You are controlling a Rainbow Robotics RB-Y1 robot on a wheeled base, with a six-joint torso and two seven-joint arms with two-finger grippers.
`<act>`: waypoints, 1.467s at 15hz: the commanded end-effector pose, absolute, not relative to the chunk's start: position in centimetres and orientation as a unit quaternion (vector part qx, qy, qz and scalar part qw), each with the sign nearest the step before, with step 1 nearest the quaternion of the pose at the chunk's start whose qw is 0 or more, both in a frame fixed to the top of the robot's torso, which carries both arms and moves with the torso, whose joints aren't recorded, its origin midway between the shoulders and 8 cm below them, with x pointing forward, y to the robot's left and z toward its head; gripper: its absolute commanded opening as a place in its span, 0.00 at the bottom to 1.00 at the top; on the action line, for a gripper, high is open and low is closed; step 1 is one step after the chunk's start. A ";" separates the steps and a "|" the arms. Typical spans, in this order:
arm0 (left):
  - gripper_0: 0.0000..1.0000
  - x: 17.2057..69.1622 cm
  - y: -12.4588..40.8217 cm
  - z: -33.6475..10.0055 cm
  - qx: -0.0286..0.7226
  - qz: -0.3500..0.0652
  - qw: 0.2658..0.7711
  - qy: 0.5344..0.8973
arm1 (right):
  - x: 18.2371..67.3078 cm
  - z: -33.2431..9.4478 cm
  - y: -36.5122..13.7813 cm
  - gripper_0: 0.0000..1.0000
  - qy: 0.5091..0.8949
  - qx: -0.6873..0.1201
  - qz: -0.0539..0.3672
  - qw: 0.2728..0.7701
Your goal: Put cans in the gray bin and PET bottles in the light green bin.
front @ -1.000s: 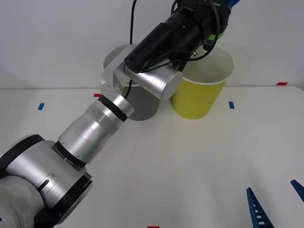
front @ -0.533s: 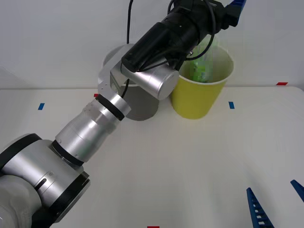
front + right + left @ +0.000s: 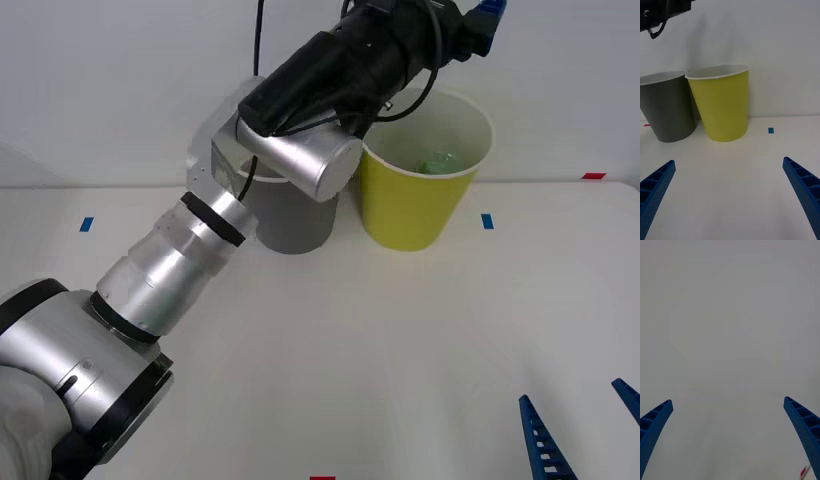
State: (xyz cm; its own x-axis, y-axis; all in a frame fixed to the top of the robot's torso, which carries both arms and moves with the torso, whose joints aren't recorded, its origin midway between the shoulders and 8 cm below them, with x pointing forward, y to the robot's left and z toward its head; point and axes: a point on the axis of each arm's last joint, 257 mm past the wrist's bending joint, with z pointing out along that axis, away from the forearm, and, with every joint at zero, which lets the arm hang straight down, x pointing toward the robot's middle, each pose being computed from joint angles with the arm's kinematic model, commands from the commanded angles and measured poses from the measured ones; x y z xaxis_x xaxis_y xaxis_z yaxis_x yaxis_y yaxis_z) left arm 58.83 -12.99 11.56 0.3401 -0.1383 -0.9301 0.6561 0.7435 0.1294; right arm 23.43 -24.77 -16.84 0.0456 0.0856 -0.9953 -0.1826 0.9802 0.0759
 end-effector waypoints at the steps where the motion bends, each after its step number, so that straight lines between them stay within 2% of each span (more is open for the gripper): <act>1: 1.00 56.9 -8.4 11.0 0.268 -0.199 0.760 0.558 | 23.4 -16.8 -24.8 1.00 0.685 -0.035 0.093 0.722; 2: 1.00 56.3 -6.3 10.3 0.268 -0.172 0.761 0.566 | 23.4 -16.8 -24.8 1.00 0.685 -0.035 0.093 0.722; 5: 1.00 54.9 -1.6 9.9 0.239 -0.156 0.765 0.577 | 23.4 -16.8 -24.8 1.00 0.685 -0.035 0.093 0.722; 7: 1.00 54.6 1.6 9.2 0.230 -0.122 0.775 0.576 | 23.4 -16.8 -24.8 1.00 0.685 -0.035 0.093 0.722; 11: 1.00 53.3 8.6 7.5 0.200 -0.083 0.780 0.587 | 23.4 -16.8 -24.8 1.00 0.685 -0.035 0.093 0.722; 18: 1.00 42.5 15.9 4.9 0.149 -0.059 0.786 0.597 | 23.4 -16.8 -24.8 1.00 0.685 -0.035 0.093 0.722; 22: 1.00 40.2 17.7 2.3 0.134 -0.057 0.787 0.599 | 23.4 -16.8 -24.8 1.00 0.685 -0.035 0.093 0.722</act>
State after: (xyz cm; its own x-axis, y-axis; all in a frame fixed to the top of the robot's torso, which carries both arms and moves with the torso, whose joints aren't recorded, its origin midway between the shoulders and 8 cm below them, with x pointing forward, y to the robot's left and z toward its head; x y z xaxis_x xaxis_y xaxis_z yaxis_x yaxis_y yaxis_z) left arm 40.83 17.24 2.78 0.2705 0.0734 -0.9599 0.2566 0.9555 0.1454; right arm 23.43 -24.77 -16.84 0.0456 0.0856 -0.9953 -0.1827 0.9802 0.0759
